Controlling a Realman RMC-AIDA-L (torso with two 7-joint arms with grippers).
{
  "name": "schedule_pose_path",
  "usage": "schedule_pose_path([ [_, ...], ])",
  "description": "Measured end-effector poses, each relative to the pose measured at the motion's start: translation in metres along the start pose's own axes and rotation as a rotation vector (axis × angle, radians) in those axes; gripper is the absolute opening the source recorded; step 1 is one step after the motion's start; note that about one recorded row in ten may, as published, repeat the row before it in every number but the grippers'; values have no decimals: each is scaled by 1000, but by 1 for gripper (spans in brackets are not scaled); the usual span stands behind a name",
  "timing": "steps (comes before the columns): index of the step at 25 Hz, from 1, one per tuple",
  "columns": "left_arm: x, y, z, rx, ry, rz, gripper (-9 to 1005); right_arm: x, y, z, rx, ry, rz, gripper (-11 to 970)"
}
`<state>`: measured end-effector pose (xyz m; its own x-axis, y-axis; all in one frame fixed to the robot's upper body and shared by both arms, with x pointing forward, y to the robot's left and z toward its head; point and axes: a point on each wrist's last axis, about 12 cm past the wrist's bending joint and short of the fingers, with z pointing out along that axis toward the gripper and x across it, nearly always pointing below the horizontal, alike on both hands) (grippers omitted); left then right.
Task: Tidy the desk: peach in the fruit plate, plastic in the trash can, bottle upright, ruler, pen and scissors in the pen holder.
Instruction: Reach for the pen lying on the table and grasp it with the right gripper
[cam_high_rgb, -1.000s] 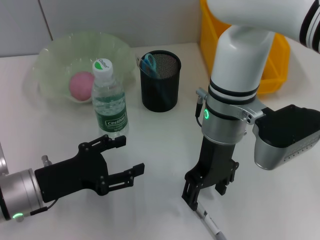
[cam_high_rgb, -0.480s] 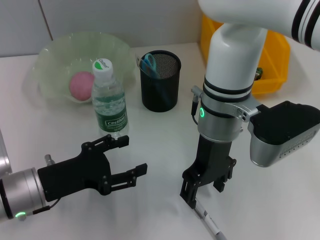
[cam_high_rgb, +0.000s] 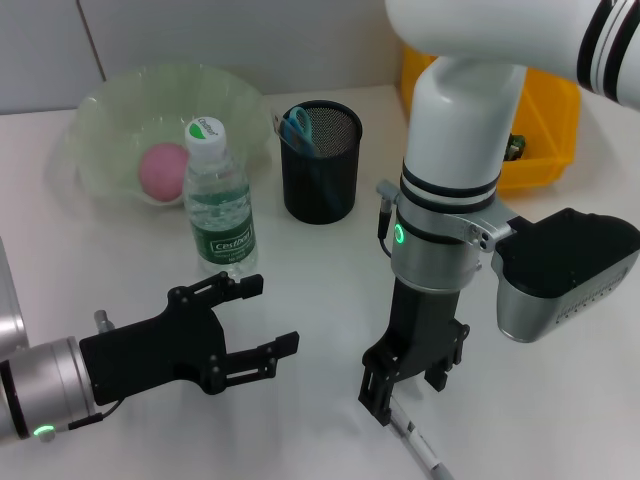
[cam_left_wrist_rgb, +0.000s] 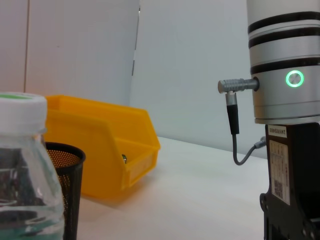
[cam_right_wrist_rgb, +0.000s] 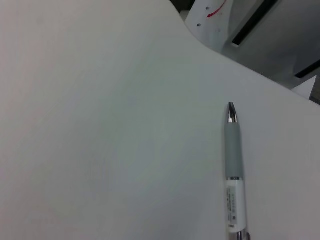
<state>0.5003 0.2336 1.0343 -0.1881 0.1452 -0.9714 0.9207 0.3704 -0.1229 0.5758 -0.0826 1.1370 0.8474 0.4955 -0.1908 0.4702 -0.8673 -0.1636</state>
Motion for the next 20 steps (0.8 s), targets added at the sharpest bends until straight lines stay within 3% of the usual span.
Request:
schedule_pose_path([
  [20,0,-1,3,13,3,6,831,0,-5,1,-43,-13,4,755],
])
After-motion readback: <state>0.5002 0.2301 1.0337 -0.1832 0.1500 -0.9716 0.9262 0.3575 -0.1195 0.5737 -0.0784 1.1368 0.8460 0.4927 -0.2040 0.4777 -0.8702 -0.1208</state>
